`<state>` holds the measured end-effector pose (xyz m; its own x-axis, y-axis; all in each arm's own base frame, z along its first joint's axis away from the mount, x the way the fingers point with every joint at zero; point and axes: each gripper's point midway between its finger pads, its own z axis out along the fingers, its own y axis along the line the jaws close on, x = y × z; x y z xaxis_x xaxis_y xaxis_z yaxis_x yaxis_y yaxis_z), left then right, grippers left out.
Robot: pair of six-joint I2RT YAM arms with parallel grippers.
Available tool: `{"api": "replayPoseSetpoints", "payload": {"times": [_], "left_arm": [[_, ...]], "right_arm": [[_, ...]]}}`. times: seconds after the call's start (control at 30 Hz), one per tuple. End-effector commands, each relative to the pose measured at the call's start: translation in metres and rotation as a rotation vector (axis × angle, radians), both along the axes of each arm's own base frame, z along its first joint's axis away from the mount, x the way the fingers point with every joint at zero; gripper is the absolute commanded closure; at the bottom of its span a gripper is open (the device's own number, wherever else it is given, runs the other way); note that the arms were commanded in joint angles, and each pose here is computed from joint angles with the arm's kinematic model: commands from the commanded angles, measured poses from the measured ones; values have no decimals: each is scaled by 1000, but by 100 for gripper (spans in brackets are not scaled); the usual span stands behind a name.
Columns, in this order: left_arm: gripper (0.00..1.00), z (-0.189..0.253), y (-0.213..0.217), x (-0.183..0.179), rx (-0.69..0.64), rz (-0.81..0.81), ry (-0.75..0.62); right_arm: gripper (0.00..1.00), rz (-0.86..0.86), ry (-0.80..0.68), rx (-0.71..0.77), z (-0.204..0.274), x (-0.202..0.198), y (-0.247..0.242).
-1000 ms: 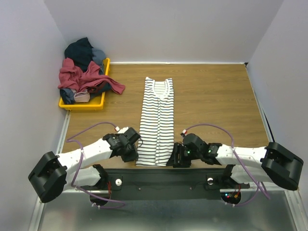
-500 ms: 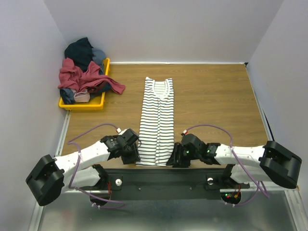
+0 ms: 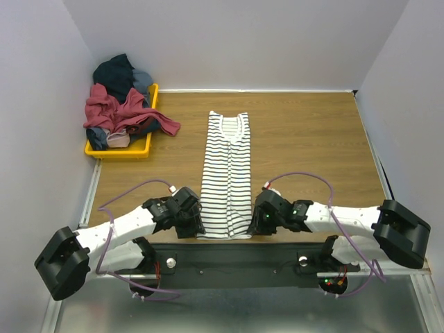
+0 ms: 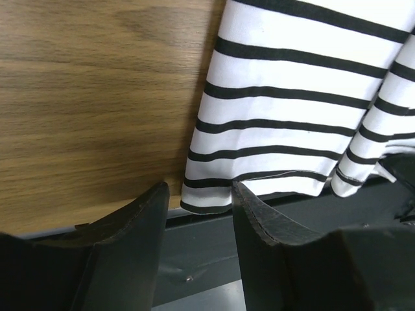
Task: Fold and stack the tank tops
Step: Fold the tank top
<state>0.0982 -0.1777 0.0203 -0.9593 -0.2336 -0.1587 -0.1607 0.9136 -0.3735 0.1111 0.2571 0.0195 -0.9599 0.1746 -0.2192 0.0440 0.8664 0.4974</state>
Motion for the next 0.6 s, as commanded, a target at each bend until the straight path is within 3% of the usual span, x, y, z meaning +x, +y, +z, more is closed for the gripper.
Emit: {"api": "replayPoseSetpoints", "payload": {"times": [0.0, 0.07, 0.17, 0.27, 0.57], "left_arm": [[45, -4, -3, -5, -36, -31, 1], [45, -6, -2, -6, -34, -33, 3], [46, -6, -2, -6, -41, -32, -2], [47, -7, -2, -7, -48, -27, -4], [61, -10, -7, -8, -74, -33, 6]], "right_arm": [[71, 2, -45, -249, -20, 6, -44], [66, 20, -34, -262, -22, 5, -43], [42, 51, -28, -236, -16, 4, -35], [32, 52, -48, -220, -8, 5, -35], [33, -61, -25, -234, -7, -8, -66]]}}
